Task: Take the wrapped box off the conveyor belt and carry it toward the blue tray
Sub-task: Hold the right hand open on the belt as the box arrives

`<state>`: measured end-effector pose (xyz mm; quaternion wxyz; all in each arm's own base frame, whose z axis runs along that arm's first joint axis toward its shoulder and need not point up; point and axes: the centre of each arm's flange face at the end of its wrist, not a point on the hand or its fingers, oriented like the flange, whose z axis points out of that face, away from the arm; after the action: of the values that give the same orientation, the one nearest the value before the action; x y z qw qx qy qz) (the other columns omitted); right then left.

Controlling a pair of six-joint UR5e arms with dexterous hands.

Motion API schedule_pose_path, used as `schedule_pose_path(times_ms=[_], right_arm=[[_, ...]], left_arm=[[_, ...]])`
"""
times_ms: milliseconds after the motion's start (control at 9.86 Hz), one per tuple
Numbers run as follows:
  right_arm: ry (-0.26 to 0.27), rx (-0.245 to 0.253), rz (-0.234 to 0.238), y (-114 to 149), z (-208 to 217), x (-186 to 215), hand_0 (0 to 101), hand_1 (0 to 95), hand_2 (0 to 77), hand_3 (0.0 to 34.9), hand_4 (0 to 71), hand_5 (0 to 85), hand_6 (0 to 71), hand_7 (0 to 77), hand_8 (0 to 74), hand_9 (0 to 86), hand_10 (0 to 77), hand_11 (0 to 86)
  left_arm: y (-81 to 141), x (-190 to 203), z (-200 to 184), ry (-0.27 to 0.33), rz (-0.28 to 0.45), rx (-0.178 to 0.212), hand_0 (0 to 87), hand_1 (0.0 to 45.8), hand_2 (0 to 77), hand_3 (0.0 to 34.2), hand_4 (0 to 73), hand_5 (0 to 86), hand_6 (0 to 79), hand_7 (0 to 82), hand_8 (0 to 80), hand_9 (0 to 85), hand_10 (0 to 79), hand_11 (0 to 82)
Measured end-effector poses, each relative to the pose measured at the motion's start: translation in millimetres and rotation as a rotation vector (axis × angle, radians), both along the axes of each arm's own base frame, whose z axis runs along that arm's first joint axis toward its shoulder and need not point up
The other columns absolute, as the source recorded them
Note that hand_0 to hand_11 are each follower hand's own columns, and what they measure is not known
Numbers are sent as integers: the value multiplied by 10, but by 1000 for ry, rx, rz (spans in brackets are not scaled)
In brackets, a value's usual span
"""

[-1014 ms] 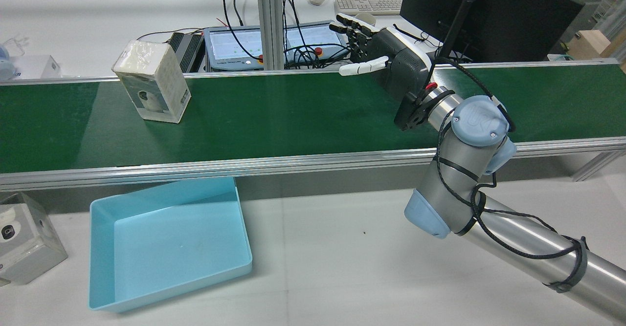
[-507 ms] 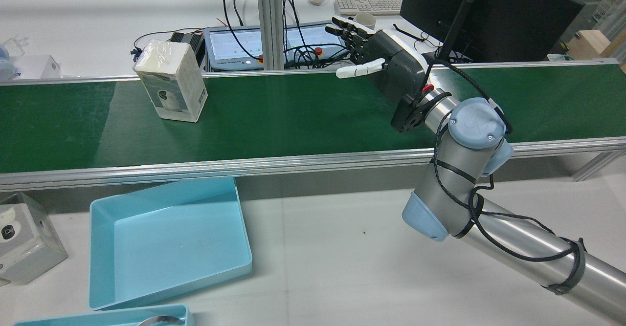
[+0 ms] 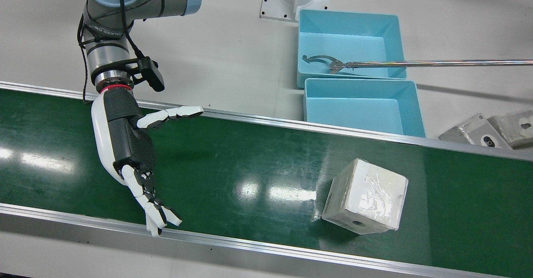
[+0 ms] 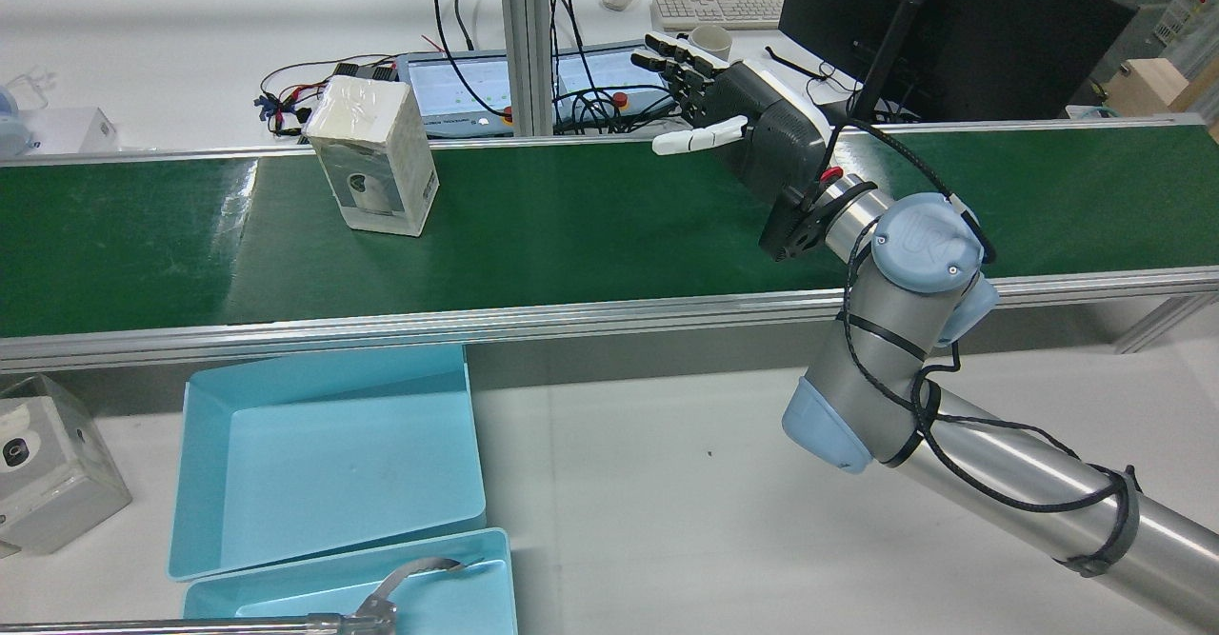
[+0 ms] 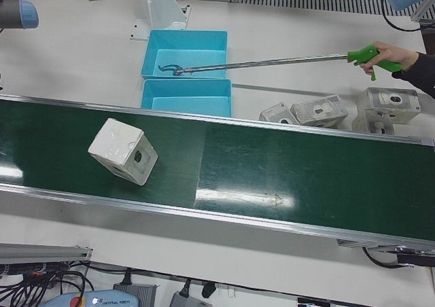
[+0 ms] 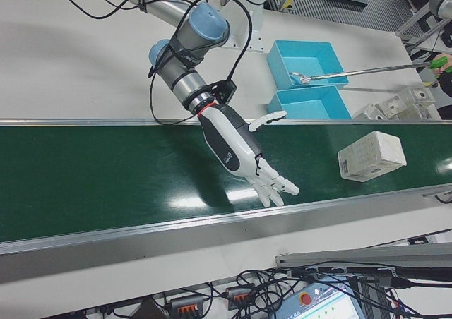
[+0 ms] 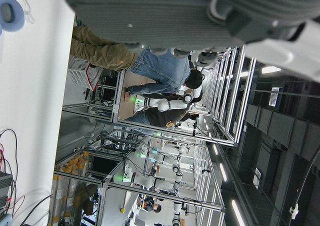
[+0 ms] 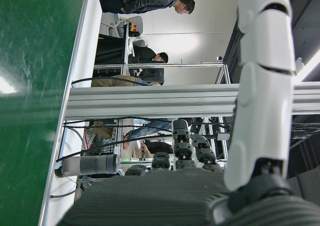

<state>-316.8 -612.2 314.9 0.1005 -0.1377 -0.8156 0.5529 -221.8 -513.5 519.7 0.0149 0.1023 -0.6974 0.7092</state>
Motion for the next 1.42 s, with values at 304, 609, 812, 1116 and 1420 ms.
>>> schedule_pose_path(times_ms=[304,609,812,1116,1420], right_arm=[[5,-2,-11,51,13,-110,467,131,125,13,71,76,44,142,33,38,0,11],[12,-3,-10,120,18,-244,467,142,125,3,71,76,38,142,33,38,0,11],[14,-6,-9,129,34,-261,467,142,125,2,71,76,38,142,33,38,0,11],[14,-6,-9,130,38,-266,467,142,136,2,71,76,44,142,33,38,0,11],[12,-7,-8,129,35,-267,467,136,131,1,82,82,38,153,33,49,0,11]], left_arm=[[0,0,0,0,0,0,0,0,5,0,5,11,5,5,5,0,0,5],[0,0,0,0,0,0,0,0,11,0,5,11,5,5,5,0,5,5],[0,0,0,0,0,0,0,0,11,0,0,11,0,5,5,5,0,5],[0,0,0,0,0,0,0,0,5,0,0,11,5,5,5,5,0,5],[0,0,0,0,0,0,0,0,5,0,5,11,5,5,5,0,5,5]])
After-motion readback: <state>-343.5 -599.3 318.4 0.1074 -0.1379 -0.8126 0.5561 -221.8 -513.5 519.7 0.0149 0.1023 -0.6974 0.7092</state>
